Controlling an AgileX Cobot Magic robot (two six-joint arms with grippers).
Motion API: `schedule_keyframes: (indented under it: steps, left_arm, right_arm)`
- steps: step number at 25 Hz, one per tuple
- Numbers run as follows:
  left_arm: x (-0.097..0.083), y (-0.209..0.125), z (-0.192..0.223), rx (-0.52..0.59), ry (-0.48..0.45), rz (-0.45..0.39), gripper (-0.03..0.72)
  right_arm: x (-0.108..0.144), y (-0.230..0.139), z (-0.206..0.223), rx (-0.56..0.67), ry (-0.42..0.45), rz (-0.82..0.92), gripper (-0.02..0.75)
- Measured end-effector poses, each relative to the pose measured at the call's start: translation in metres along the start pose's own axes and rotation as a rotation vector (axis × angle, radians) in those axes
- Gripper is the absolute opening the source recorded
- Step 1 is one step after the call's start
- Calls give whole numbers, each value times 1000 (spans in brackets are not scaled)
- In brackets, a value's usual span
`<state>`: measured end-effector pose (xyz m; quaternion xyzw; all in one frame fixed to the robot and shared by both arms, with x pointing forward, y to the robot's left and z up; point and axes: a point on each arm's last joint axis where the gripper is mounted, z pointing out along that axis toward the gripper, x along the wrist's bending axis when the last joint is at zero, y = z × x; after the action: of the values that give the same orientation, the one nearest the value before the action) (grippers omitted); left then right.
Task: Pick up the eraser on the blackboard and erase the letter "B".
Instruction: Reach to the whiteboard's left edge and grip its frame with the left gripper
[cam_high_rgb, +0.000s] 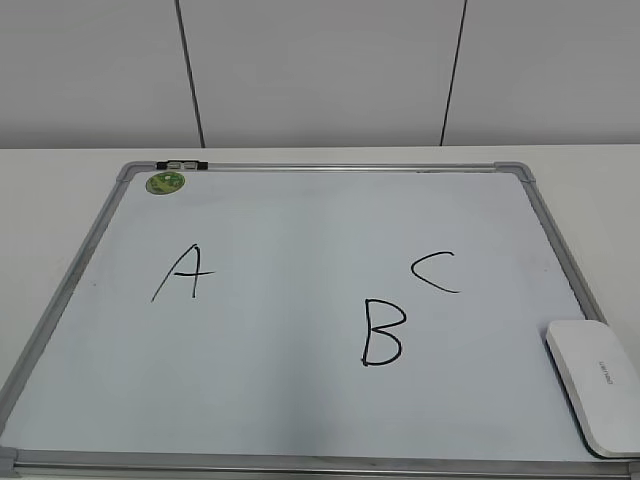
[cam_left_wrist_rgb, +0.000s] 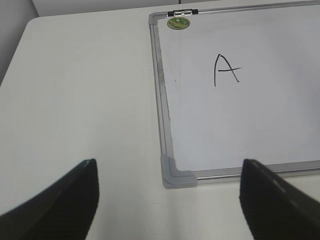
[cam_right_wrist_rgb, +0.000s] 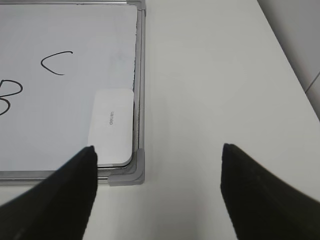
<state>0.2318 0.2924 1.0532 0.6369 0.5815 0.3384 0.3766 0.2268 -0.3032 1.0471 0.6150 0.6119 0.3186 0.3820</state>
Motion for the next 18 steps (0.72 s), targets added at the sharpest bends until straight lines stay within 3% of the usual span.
schedule_keyframes:
  steps: [18]
  left_arm:
    - [0,0,0,0,-2,-1,647]
  right_arm:
    - [0,0,0,0,0,0,591]
